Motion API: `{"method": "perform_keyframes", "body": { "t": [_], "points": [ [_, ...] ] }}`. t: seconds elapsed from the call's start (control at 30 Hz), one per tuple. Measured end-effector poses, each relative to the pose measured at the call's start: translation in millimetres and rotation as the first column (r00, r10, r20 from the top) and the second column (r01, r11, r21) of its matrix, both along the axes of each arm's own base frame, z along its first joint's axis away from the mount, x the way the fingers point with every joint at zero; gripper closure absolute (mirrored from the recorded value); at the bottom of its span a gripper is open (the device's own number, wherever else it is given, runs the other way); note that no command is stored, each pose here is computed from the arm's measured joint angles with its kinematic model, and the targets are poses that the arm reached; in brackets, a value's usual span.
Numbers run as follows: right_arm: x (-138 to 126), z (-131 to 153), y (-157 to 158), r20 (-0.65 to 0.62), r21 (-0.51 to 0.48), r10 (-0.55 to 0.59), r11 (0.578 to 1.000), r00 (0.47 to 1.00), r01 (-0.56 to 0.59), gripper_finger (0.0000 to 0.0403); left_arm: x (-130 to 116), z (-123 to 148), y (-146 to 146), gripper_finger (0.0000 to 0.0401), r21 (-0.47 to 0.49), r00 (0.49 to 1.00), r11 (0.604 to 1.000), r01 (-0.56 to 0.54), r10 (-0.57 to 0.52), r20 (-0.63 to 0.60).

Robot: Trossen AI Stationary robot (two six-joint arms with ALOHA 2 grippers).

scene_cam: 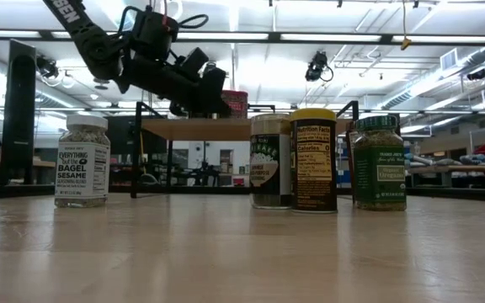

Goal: Shelf spices
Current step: Put the red seasoning can on the shelf

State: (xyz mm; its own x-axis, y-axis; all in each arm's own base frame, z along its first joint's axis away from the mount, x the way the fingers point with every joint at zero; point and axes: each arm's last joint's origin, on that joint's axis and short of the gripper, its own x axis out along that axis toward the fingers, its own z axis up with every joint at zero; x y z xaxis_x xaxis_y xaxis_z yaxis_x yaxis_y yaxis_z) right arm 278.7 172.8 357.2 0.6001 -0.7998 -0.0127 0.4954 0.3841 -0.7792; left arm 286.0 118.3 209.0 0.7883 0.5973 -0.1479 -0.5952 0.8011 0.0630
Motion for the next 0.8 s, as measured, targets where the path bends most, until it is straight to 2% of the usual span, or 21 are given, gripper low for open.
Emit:
{"method": "perform_keyframes", "body": {
  "t": [0.6,0.8],
  "points": [
    [0.0,0.0,0.0,-0.003,-0.002,0.0,1.0,1.0,0.0,0.0402,-4.5,6.5,20.6,0.0401,-0.002,0.997,0.997,-0.077,0.077,-0.002],
    [0.3,0.0,-0.6,-0.003,-0.002,-0.002,1.0,1.0,0.002,0.0401,-1.3,6.5,15.2,0.0401,-0.026,1.0,1.0,0.007,-0.007,0.015]
  ]
}}
